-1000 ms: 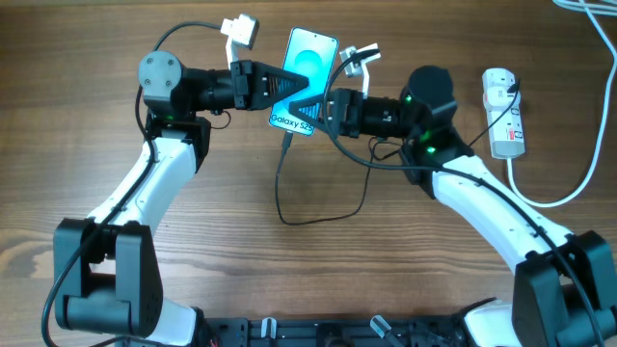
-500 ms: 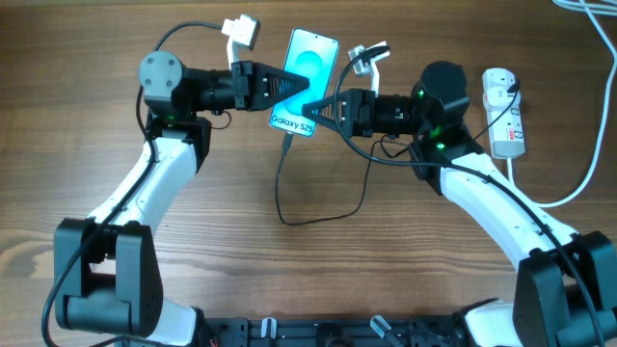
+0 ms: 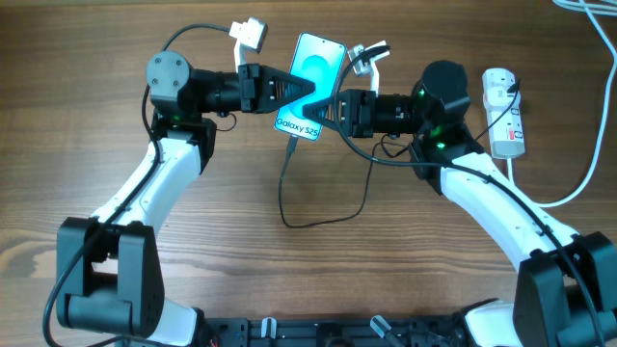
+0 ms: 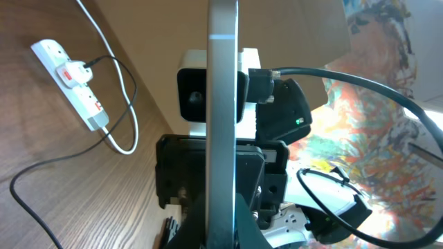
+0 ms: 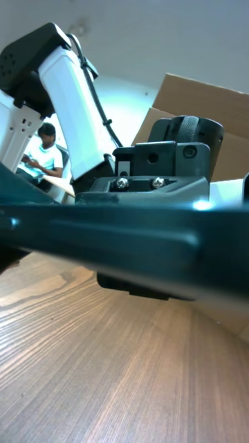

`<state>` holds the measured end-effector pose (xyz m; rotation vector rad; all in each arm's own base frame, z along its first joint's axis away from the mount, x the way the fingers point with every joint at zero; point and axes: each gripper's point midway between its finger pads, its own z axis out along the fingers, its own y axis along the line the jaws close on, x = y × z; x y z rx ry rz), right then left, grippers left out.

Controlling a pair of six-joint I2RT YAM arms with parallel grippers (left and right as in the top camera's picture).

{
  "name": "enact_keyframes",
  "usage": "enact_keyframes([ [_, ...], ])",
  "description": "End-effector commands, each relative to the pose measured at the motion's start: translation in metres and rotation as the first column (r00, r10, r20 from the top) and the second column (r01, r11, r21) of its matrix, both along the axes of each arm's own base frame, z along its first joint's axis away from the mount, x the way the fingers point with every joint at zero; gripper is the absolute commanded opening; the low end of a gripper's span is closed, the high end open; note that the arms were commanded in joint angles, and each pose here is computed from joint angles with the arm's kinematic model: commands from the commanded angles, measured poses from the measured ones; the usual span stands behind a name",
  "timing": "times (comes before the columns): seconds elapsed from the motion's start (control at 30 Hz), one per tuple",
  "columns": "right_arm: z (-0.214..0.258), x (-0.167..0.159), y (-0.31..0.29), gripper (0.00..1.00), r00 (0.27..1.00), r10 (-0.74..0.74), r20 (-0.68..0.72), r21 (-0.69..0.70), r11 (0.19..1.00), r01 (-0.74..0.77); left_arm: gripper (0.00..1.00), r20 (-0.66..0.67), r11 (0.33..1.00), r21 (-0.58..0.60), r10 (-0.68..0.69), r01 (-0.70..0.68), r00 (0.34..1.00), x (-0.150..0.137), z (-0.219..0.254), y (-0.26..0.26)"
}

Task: Plug charger to phone and switch on socket

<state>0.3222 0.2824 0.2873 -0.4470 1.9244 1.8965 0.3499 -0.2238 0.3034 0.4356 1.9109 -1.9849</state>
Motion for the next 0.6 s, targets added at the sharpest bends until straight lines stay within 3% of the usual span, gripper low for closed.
enact_keyframes([
  [0.0, 0.006, 0.002, 0.001, 0.04, 1.000, -0.001, 0.028, 0.006, 1.000, 0.000, 0.04, 0.044, 1.000, -0.001, -0.020, 0.020, 0.999, -0.008, 0.008, -0.002],
  [0.07, 0.006, 0.002, 0.001, 0.04, 1.000, -0.001, 0.030, 0.006, 1.000, 0.001, 0.04, 0.044, 1.000, -0.001, -0.020, 0.020, 0.999, -0.008, 0.009, -0.002],
  [0.13, 0.006, 0.002, 0.001, 0.04, 1.000, -0.001, 0.030, 0.006, 1.000, 0.001, 0.15, 0.045, 1.000, -0.001, -0.020, 0.020, 0.999, -0.008, 0.009, -0.002],
  [0.2, 0.006, 0.002, 0.001, 0.04, 1.000, -0.001, 0.030, 0.006, 1.000, 0.001, 0.45, 0.045, 1.000, -0.001, -0.019, 0.019, 0.999, -0.008, 0.009, -0.002],
  [0.23, 0.006, 0.002, 0.001, 0.04, 1.000, -0.001, 0.030, 0.006, 1.000, 0.000, 0.78, 0.045, 1.000, -0.001, -0.016, 0.016, 0.999, -0.007, 0.009, 0.000],
  [0.27, 0.006, 0.002, 0.001, 0.04, 1.000, 0.000, 0.030, 0.006, 1.000, 0.000, 0.86, 0.045, 1.000, -0.001, -0.012, 0.012, 0.999, -0.006, 0.009, 0.001],
  [0.37, 0.006, 0.001, 0.001, 0.04, 1.000, 0.004, 0.029, 0.006, 1.000, -0.004, 0.96, 0.046, 1.000, -0.001, 0.006, -0.006, 0.999, -0.002, 0.009, 0.007],
  [0.57, 0.003, 0.000, 0.001, 0.04, 0.999, 0.011, 0.045, -0.003, 1.000, -0.011, 1.00, 0.046, 0.997, -0.001, 0.082, -0.082, 0.996, 0.013, 0.009, 0.034],
])
